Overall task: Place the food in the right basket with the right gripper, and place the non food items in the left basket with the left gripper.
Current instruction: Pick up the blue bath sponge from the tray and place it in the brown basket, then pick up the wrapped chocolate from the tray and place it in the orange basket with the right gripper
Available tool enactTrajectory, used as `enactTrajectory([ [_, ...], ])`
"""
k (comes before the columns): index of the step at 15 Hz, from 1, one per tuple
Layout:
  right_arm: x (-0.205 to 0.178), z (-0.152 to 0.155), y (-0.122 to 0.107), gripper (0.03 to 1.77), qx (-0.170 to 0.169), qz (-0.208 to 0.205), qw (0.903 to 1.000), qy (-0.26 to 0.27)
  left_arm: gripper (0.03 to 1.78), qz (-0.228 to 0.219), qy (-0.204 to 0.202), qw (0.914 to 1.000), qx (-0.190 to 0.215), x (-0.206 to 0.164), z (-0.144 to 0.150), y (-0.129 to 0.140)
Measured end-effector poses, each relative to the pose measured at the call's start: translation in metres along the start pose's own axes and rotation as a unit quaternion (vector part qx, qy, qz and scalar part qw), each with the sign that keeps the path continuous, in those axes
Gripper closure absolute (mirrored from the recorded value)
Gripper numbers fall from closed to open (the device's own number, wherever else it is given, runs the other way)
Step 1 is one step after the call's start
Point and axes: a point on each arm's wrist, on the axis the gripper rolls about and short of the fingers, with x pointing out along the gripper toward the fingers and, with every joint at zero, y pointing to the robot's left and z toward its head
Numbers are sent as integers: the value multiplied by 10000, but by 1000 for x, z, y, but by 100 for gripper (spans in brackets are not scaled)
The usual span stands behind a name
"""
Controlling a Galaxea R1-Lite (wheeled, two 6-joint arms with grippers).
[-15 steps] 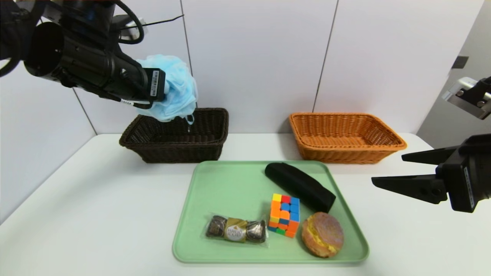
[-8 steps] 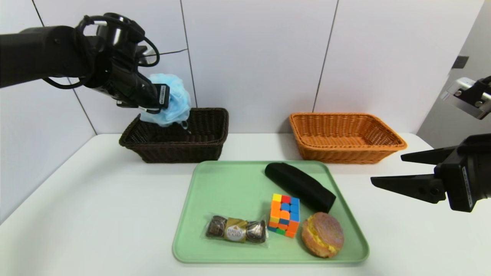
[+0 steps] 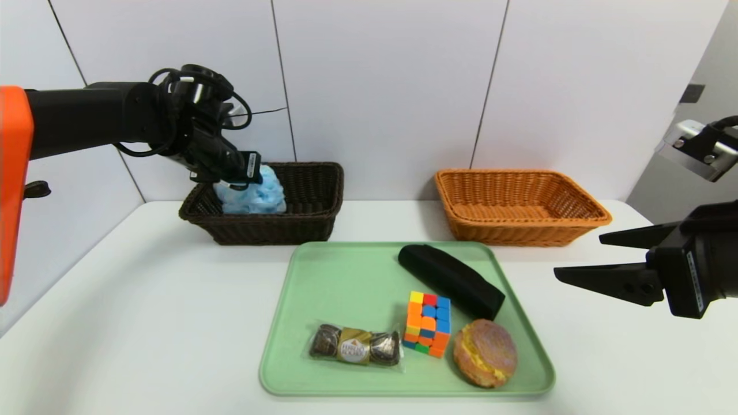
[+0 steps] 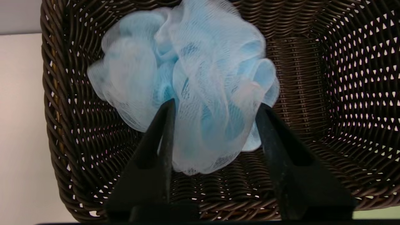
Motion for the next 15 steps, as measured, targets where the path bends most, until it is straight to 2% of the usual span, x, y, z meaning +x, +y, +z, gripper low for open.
enactTrajectory([
  [3, 0, 0, 0, 10, 3, -3, 10000, 7, 63, 14, -122, 9999, -29, -6, 4, 3],
  [7, 0, 0, 0, 10, 5, -12, 10000, 1, 42, -11, -422, 9991, -54, -41, 14, 5],
  [12, -1, 0, 0, 10, 14, -18, 10000, -9, 27, -88, -1072, 9942, -101, -109, 26, 7],
  [15, -1, 0, 0, 10, 14, -19, 10000, -16, 22, -188, -1091, 9938, -109, -142, 21, 3],
])
